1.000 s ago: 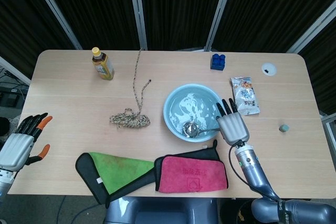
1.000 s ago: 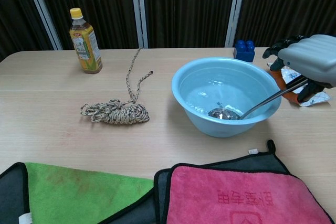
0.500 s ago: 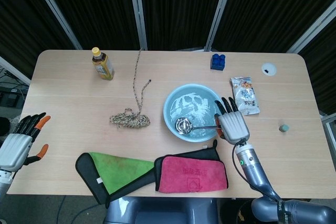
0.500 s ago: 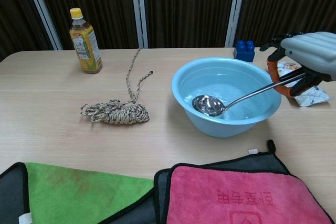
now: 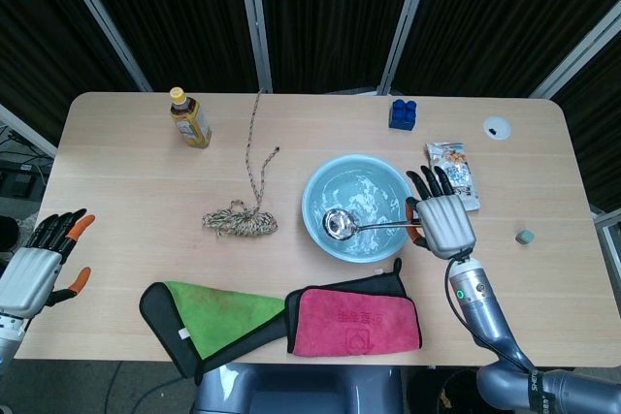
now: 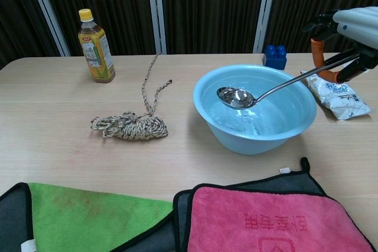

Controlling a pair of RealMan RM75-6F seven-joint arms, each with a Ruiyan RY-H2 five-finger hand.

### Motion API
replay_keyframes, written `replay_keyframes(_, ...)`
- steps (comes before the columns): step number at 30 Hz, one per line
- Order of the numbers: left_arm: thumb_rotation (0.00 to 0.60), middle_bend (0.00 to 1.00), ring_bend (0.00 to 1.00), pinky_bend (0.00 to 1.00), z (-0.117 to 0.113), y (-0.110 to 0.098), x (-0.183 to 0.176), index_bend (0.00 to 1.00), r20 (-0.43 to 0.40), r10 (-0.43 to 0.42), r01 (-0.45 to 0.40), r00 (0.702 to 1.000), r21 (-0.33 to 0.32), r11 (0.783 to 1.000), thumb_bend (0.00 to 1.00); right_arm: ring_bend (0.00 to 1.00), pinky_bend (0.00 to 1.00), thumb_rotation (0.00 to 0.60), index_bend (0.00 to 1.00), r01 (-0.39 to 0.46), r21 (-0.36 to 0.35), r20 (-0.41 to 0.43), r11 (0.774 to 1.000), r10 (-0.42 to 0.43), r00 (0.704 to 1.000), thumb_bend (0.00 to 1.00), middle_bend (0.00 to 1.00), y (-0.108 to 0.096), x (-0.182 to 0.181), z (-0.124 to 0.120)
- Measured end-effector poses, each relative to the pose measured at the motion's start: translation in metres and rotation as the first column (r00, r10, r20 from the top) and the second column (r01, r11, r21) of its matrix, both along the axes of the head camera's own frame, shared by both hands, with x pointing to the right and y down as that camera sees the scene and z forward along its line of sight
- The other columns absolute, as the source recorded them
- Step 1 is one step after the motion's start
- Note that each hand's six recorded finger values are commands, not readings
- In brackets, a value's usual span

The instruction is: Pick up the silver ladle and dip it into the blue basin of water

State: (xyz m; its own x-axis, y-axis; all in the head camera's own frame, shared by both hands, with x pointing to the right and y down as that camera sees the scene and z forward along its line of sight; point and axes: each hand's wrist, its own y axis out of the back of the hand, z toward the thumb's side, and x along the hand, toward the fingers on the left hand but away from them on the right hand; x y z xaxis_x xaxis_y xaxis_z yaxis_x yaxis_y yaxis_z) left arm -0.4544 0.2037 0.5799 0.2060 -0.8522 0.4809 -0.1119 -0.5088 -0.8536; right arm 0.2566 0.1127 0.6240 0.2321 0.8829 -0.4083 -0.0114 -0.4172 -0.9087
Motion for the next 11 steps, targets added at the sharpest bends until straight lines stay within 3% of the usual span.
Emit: replay_keyframes(11,0.600,0.00,0.00,0.00,0.0006,-0.0033,-0.0038,0.00,0.006,-0.005,0.005,1.000,0.007,1.000,0.44,0.00,0.04,0.600,0.73,0.015,0.021,-0.017,1.000,-0.015,1.000,0.45,0.11,-0.0025,-0.0003,-0.0054)
